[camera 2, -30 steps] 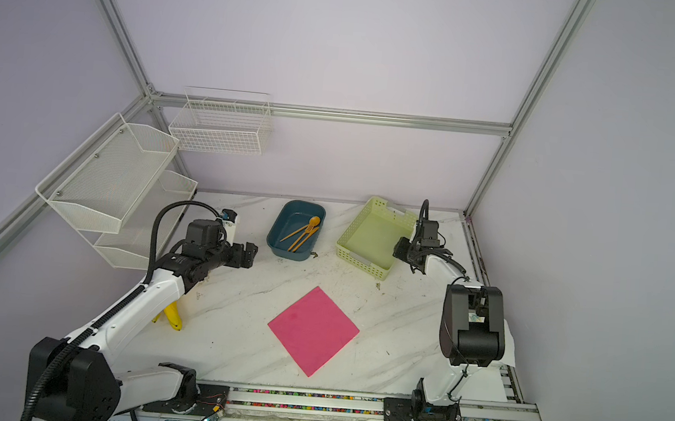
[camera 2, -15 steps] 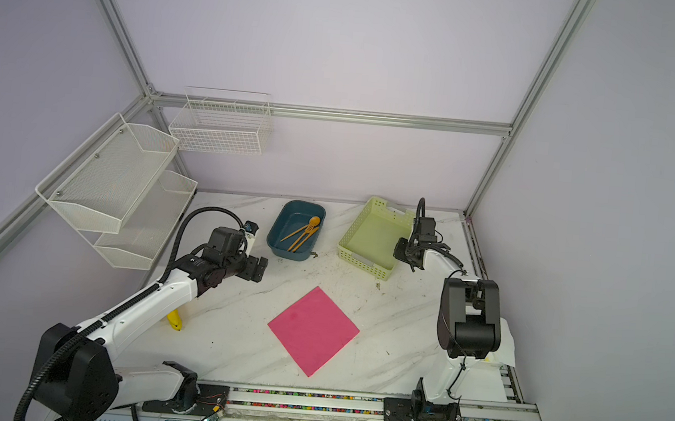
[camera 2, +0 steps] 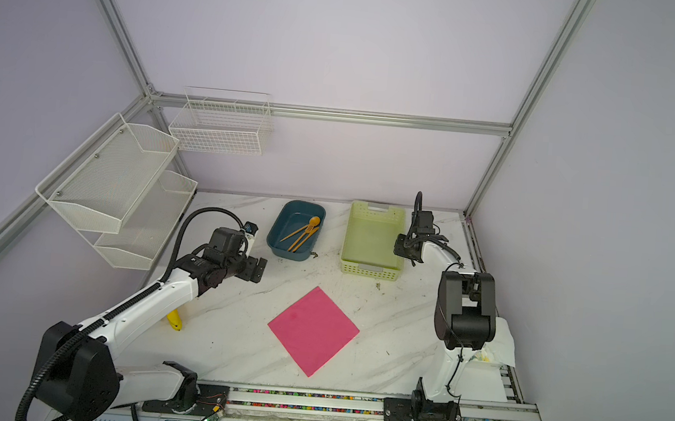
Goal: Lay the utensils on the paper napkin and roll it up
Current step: 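Raise the left gripper toward the teal tub while the right gripper moves near the basket, then lower the left gripper into the teal tub over the yellow spoon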
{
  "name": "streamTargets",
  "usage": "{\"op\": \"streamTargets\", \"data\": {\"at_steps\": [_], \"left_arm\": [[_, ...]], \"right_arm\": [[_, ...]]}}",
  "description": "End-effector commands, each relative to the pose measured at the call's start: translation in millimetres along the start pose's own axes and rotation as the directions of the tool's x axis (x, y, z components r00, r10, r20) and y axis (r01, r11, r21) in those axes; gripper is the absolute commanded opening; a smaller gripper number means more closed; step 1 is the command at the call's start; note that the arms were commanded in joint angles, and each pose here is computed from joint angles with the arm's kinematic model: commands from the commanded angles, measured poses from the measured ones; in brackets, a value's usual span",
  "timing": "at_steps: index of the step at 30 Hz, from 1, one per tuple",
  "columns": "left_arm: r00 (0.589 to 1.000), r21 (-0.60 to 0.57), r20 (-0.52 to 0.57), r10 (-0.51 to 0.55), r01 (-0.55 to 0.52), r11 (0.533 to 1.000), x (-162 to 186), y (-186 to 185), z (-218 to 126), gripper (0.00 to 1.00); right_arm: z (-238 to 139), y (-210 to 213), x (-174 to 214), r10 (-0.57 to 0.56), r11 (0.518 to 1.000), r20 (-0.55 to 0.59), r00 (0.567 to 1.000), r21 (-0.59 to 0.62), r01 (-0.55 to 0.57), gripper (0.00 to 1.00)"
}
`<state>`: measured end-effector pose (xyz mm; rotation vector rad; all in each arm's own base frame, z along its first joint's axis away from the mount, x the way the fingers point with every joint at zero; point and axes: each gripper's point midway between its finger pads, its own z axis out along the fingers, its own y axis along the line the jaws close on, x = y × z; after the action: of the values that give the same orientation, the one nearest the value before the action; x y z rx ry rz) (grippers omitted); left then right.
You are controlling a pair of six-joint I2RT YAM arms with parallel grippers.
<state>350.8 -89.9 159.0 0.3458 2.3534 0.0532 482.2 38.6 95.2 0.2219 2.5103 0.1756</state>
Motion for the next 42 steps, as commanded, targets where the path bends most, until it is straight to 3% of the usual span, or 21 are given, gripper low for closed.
{"op": "streamTargets", "data": {"at_steps": [1, 3, 9, 15, 20, 24, 28, 31, 35, 42], "left_arm": [[0.998, 0.003, 0.07, 0.006, -0.006, 1.0, -29.9, 0.6, -11.2, 0.97], [0.998, 0.003, 0.069, 0.006, -0.006, 1.0, -29.6, 0.4, -10.8, 0.97], [0.994, 0.037, 0.07, -0.085, 0.082, 0.996, -38.1, -4.5, -8.8, 0.97], [0.987, 0.121, 0.089, -0.136, 0.125, 0.985, -70.5, -18.1, -3.8, 0.94], [0.99, 0.167, 0.044, -0.137, 0.128, 0.978, -100.5, -29.8, 20.8, 0.92], [0.992, 0.131, 0.033, -0.118, 0.113, 0.985, -125.6, -27.3, 45.2, 0.89], [0.993, -0.005, -0.036, -0.11, 0.11, 0.994, -139.2, -10.2, 80.6, 0.87], [0.993, -0.093, -0.092, -0.08, 0.071, 0.993, -137.7, 1.4, 108.0, 0.9], [0.984, -0.121, -0.172, -0.052, 0.031, 0.992, -126.8, 7.4, 137.5, 0.92], [0.947, -0.129, -0.305, -0.104, 0.067, 0.989, -84.9, 9.6, 152.1, 0.93]], "right_arm": [[0.6, -10.5, 0.0, -0.021, 0.997, -0.016, 1.0, 0.069, 0.022, 0.11], [-1.2, -12.9, -3.5, -0.029, 0.996, -0.007, 1.0, 0.085, 0.03, 0.11], [-18.4, -14.8, -18.6, -0.037, 0.993, 0.032, 0.999, 0.115, 0.033, 0.28], [-54.2, -2.7, -38.6, -0.015, 0.998, 0.106, 0.994, 0.066, 0.008, 0.37], [-82.3, 13.3, -46.7, 0.02, 1.0, 0.146, 0.989, -0.021, -0.017, 0.39], [-101.6, 23.8, -47.2, 0.033, 0.997, 0.164, 0.986, -0.072, -0.022, 0.39], [-117.7, 34.7, -43.3, 0.031, 0.994, 0.169, 0.985, -0.107, -0.013, 0.39], [-126.4, 39.5, -40.2, 0.027, 0.992, 0.172, 0.985, -0.125, -0.006, 0.39], [-135.3, 42.9, -38.7, 0.021, 0.991, 0.173, 0.985, -0.133, 0.002, 0.4], [-142.2, 45.5, -33.2, 0.015, 0.99, 0.171, 0.985, -0.142, 0.009, 0.4]]}}
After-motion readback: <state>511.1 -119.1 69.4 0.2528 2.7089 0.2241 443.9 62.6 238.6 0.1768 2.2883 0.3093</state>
